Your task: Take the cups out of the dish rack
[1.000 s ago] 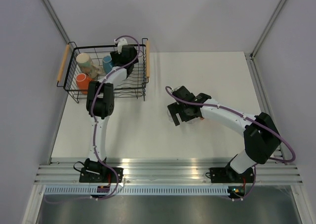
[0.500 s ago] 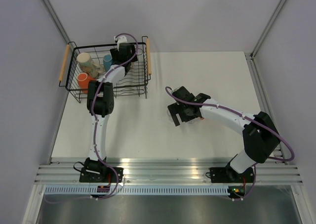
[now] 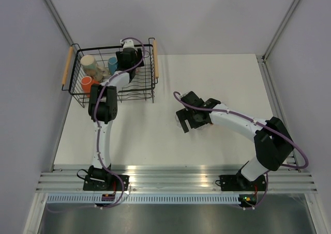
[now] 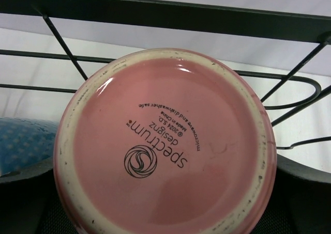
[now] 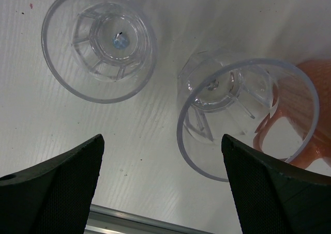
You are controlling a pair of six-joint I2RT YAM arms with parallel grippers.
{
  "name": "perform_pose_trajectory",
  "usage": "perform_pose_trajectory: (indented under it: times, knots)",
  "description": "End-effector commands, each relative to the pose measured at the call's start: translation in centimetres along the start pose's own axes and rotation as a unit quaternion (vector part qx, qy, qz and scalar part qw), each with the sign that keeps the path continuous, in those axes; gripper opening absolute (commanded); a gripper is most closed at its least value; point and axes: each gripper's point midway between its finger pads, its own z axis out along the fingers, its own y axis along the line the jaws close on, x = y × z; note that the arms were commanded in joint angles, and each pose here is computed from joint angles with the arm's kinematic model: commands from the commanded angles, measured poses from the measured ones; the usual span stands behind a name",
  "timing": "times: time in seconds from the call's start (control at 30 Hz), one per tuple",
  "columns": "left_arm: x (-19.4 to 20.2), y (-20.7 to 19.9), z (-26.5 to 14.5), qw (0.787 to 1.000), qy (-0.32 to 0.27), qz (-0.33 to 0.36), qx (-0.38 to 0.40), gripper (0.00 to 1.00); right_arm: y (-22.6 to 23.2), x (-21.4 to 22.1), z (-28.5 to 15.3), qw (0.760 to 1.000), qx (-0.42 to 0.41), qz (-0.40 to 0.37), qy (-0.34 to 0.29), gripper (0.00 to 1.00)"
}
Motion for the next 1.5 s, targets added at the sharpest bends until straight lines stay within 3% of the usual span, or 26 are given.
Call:
perform_pose_trajectory:
  times: [0.0, 0.17, 0.4, 0.57, 0.8, 0.9, 0.93, 0.97, 1.07, 1.1, 1.17, 1.2, 1.23, 1.3, 1.37, 1.4, 1.47]
  knots:
    - [-3.2, -1.6, -1.8, 0.998, -0.019, 0.015, 0.050, 0.02, 0.1, -0.2, -0.9, 1.000, -0.006, 0.004, -0.017, 0.98]
    - [-5.4, -2.2, -4.5, 0.997, -0.033, -0.007, 0.076, 0.02, 0.0, -0.4, -1.2, 1.000, -0.007, 0.004, -0.023, 0.98]
    - [-13.7, -2.9, -10.4, 0.993, -0.098, 0.007, 0.069, 0.02, 0.3, -0.7, -1.5, 0.999, -0.019, 0.006, -0.036, 0.98]
    - [-17.5, -3.5, -14.6, 0.990, -0.118, -0.002, 0.075, 0.02, 0.7, -1.5, -2.2, 0.998, -0.031, 0.008, -0.056, 0.98]
    - [-22.1, -3.6, -22.7, 0.978, -0.126, -0.105, 0.130, 0.02, 2.9, -5.7, -7.0, 0.976, -0.120, 0.013, -0.182, 0.98]
    - [-23.2, -4.6, -27.5, 0.954, -0.119, -0.194, 0.195, 0.02, 4.7, -7.4, -10.5, 0.951, -0.187, 0.001, -0.245, 0.98]
    - [-21.9, -5.0, -28.2, 0.950, -0.100, -0.209, 0.210, 0.02, 5.5, -7.7, -12.3, 0.938, -0.222, -0.006, -0.265, 0.98]
    - [-23.0, -5.0, -31.0, 0.938, -0.110, -0.231, 0.234, 0.02, 6.0, -7.9, -13.3, 0.929, -0.241, -0.012, -0.280, 0.98]
    - [-21.0, -6.0, -35.2, 0.907, -0.076, -0.295, 0.289, 0.02, 7.7, -7.9, -16.2, 0.897, -0.309, -0.023, -0.315, 0.98]
    - [-21.3, -6.5, -36.9, 0.889, -0.076, -0.325, 0.315, 0.02, 8.1, -7.9, -16.5, 0.887, -0.324, -0.021, -0.328, 0.98]
    - [-18.2, -6.9, -37.9, 0.878, -0.042, -0.347, 0.328, 0.02, 8.9, -7.5, -18.3, 0.863, -0.365, -0.012, -0.348, 0.98]
    - [-18.9, -6.6, -40.3, 0.855, -0.047, -0.380, 0.351, 0.02, 9.0, -7.3, -18.2, 0.855, -0.375, -0.007, -0.359, 0.98]
    - [-16.6, -6.7, -40.2, 0.849, -0.023, -0.392, 0.353, 0.02, 9.0, -7.6, -19.3, 0.841, -0.383, -0.005, -0.383, 0.98]
    - [-16.2, -6.3, -42.8, 0.818, -0.011, -0.435, 0.376, 0.02, 9.2, -7.8, -20.2, 0.814, -0.408, 0.016, -0.413, 0.98]
    - [-13.7, -6.5, -43.5, 0.801, 0.009, -0.456, 0.388, 0.02, 9.7, -7.2, -20.6, 0.794, -0.436, 0.024, -0.423, 0.98]
    - [-13.2, -6.5, -43.9, 0.787, 0.021, -0.477, 0.391, 0.02, 9.9, -7.9, -22.1, 0.769, -0.459, 0.033, -0.444, 0.98]
    - [-11.1, -6.3, -44.4, 0.775, 0.040, -0.495, 0.392, 0.02, 10.7, -8.0, -21.7, 0.760, -0.477, 0.039, -0.439, 0.98]
